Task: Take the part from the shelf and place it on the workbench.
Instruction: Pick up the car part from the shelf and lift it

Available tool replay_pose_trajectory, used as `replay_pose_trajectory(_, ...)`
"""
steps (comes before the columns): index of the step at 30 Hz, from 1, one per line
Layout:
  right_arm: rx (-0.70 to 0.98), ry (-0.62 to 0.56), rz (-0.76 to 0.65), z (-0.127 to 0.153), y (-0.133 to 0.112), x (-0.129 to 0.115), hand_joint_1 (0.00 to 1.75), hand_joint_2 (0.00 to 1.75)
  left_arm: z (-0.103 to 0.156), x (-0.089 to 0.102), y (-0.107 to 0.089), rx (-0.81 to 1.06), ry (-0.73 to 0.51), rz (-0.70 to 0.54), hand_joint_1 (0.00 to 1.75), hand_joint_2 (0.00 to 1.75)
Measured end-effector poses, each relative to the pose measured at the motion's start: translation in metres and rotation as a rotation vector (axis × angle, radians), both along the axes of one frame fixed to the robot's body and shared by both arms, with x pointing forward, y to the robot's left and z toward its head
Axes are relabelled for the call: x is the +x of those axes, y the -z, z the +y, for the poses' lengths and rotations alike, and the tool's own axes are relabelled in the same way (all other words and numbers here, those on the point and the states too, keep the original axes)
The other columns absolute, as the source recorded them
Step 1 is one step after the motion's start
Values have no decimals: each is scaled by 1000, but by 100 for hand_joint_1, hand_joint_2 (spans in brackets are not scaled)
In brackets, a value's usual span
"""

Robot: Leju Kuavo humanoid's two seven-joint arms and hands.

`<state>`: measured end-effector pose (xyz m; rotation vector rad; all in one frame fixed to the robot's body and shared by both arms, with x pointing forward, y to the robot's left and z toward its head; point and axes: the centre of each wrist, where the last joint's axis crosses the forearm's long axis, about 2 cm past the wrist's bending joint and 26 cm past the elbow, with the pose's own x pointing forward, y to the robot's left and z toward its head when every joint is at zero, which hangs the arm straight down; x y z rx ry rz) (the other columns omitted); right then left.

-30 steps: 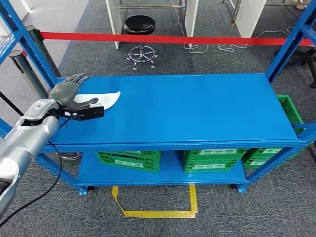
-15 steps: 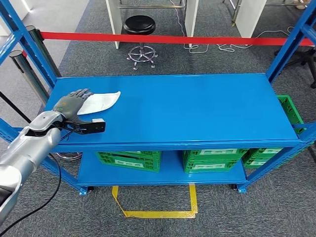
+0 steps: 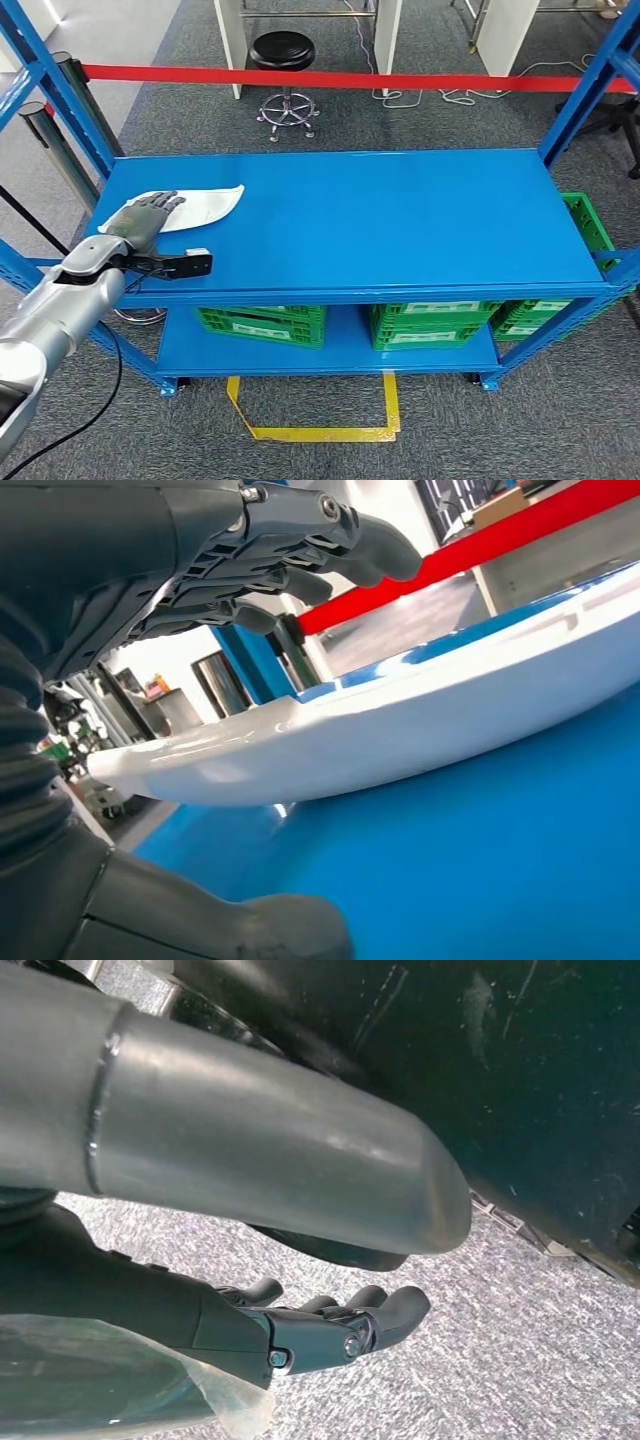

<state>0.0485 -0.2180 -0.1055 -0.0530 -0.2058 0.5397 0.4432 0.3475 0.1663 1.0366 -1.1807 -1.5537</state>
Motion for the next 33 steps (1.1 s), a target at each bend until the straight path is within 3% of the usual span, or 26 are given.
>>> replay_pose_trajectory(7, 0, 0, -2, 0, 0, 0, 0, 0, -3, 0, 1, 7, -3, -7, 0, 175)
replay_pose_trajectory(18, -23, 13, 4, 0, 0, 0, 0, 0, -16, 1, 2, 167, -95, -133, 0, 175)
replay_pose_trajectory(33, -29, 19, 11, 0, 0, 0, 0, 0, -28, 4, 2, 229, -155, -88, 0, 175)
